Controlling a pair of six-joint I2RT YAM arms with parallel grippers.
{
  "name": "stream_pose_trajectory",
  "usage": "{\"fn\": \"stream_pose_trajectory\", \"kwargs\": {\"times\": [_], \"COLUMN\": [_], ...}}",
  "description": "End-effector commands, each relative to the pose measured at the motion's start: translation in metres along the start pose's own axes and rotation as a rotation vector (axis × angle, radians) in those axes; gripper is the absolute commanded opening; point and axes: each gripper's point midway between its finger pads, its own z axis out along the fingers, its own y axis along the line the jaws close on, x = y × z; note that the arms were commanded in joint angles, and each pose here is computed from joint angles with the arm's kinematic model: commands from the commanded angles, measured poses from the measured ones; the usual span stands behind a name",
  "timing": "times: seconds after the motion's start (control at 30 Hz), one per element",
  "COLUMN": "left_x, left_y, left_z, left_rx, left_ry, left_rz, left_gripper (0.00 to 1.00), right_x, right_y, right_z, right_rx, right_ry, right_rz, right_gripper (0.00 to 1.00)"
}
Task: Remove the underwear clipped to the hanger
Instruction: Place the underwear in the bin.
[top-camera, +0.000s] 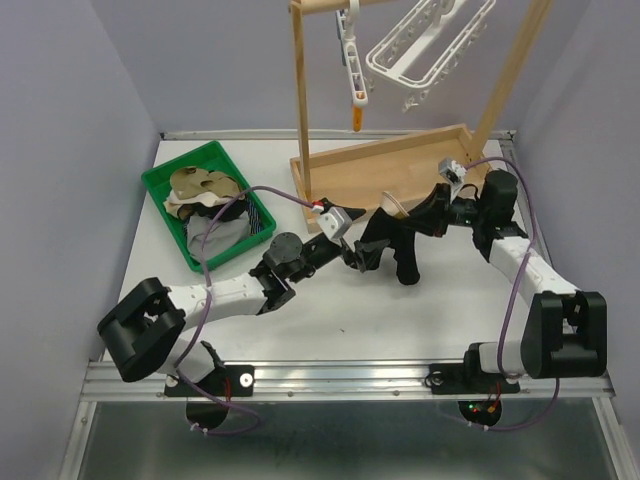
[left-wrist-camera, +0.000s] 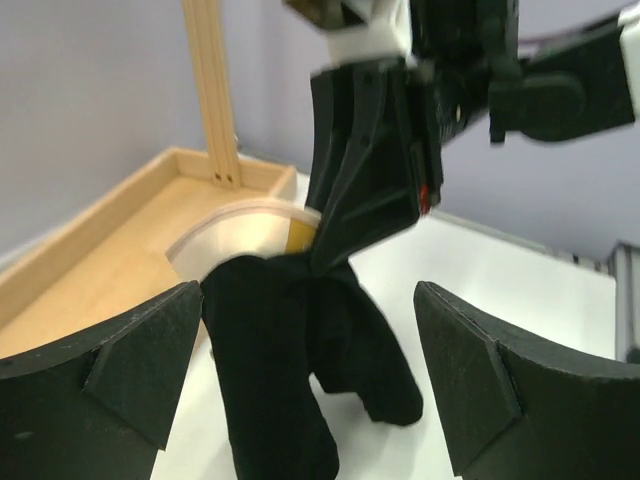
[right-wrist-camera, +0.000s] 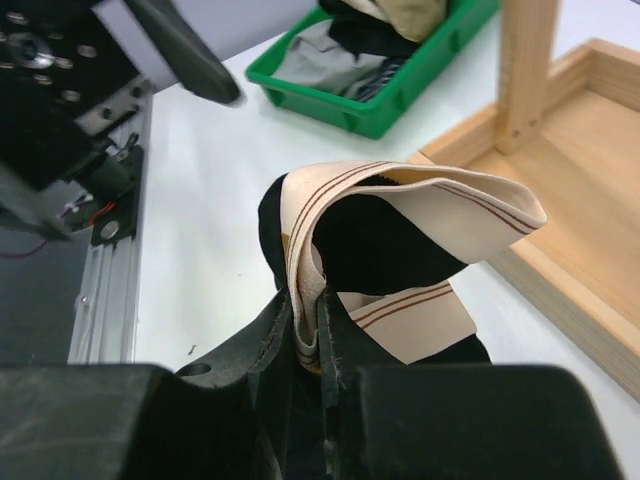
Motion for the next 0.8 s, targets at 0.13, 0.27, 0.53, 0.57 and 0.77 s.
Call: {"fn": "stream_pose_trajectory", "kwargs": {"times": [0.13,0.27,0.53,0.57,0.77], "left_x": [-0.015,-0.014,0.025,0.028,0.049], "left_y": [-0.022,-0.036,-0.049,-0.050,-0.038], "left_z": [-0.047,-0.060,-0.067,-0.068,-0.073], "left_rx": [0.120,0.177,0.245,0.252,0.173], "left_ry": [-0.045,-0.067,0.031,0.040,0.099], "left_rz": [-0.205,-0.320,-0.339,-0.340,-0.311], "left_gripper": [0.99,0.99,0.95,0.92,0.76], "right_x": [0.011,0.018,0.018,0.018,0.015], "right_y": [0.060,0.077,0.095,0.094,0.097], "right_z": [0.014,0.027,0.047,0.047,0.047], "right_rx": [-0.186,-0.248,-0.313,-0.313,-0.318], "right_ry": [0.019,0.039,0.060,0.059,0.065], "right_rz": [-0.075,-0.061,-0.071,-0.074,-0.036], "right_gripper": [0.17,0.17,0.17,0.17,0.17]}}
